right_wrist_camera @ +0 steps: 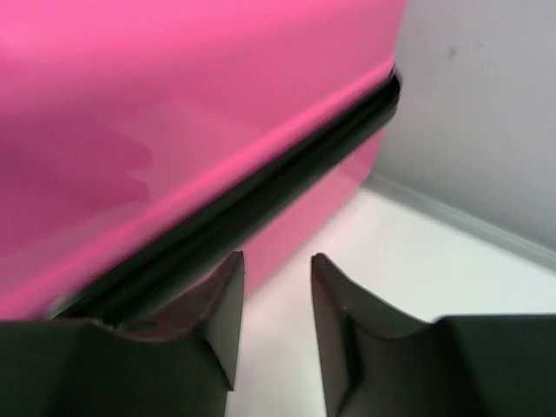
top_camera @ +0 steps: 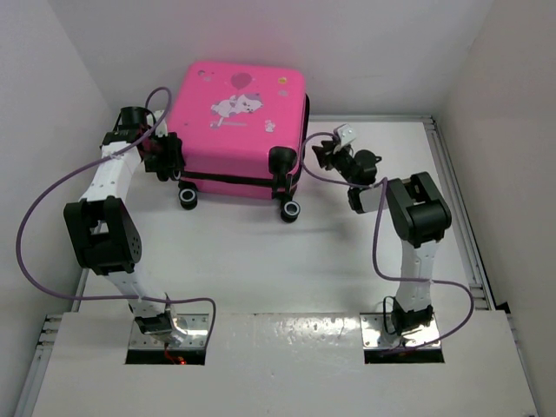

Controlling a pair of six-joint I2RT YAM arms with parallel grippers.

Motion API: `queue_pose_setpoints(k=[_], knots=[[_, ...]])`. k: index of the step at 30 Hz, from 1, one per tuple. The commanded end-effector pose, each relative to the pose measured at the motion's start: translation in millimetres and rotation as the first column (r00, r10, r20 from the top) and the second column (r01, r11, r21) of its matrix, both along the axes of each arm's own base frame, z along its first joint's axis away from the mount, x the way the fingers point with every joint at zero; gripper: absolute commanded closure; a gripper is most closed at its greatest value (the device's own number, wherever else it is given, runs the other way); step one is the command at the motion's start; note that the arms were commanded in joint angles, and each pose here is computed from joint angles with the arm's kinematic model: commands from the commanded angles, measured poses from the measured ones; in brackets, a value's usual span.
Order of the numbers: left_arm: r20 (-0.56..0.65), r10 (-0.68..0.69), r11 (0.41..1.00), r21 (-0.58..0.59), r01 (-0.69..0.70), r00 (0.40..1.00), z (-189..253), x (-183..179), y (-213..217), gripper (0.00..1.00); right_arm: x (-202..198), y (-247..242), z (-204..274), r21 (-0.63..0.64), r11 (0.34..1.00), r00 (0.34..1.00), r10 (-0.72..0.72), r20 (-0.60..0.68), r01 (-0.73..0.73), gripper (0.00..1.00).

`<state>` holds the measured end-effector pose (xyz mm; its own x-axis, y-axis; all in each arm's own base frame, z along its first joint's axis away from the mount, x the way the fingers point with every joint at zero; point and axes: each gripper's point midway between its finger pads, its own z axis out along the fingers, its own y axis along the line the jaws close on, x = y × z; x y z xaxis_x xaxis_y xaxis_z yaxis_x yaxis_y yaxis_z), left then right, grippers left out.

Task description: Pack the luggage

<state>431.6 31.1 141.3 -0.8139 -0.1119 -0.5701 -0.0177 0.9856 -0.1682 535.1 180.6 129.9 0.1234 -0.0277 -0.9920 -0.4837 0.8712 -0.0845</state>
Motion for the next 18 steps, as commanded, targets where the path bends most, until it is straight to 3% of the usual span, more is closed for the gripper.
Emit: queue_pose_setpoints(k=[1,2,4,5,6,7,8,11,14,18], knots=[[-0.103,0.103,0.991,0.093,-0.093,0.989,-63.9,3.5,33.1,1.00,-32.8,5.6,24.8,0.014,0.988,0.988,0.153,0.003,-0.153,0.62],[-0.103,0.095,0.992,0.098,-0.085,0.990,-63.9,3.5,33.5,1.00,-46.0,8.6,14.8,0.019,0.972,0.970,0.235,-0.056,-0.235,0.57],[-0.092,0.078,0.993,0.093,-0.069,0.993,-59.9,4.1,31.7,1.00,-64.7,6.5,-0.2,0.040,0.957,0.937,0.291,-0.195,-0.289,0.37],[-0.090,0.063,0.995,0.087,-0.055,0.994,-59.7,4.3,30.0,1.00,-78.2,11.2,5.2,0.072,0.925,0.898,0.379,-0.224,-0.373,0.18],[-0.096,0.040,0.997,0.071,-0.034,0.995,-62.4,2.3,25.7,1.00,-83.7,11.3,-1.9,0.082,0.912,0.873,0.409,-0.264,-0.403,0.08],[-0.095,0.033,0.997,0.075,-0.026,0.995,-62.4,2.2,26.0,1.00,-83.7,10.1,-5.8,0.108,0.901,0.841,0.430,-0.328,-0.419,0.04],[-0.081,0.013,0.998,0.065,-0.008,0.997,-57.6,2.9,23.1,1.00,-95.4,16.4,-4.8,0.135,0.859,0.792,0.508,-0.339,-0.493,0.04],[-0.069,-0.059,0.996,0.065,0.064,0.996,-56.2,1.0,22.2,1.00,-104.0,26.2,-15.2,0.186,0.762,0.674,0.640,-0.369,-0.621,0.23],[-0.074,-0.099,0.991,0.077,0.105,0.992,-59.7,-1.7,21.8,1.00,-102.0,25.5,-23.1,0.123,0.761,0.712,0.641,-0.285,-0.636,0.40],[-0.113,-0.084,0.987,0.128,0.098,0.990,-70.2,-3.1,32.6,1.00,-86.1,30.3,-29.5,0.109,0.751,0.710,0.654,-0.262,-0.651,0.42]])
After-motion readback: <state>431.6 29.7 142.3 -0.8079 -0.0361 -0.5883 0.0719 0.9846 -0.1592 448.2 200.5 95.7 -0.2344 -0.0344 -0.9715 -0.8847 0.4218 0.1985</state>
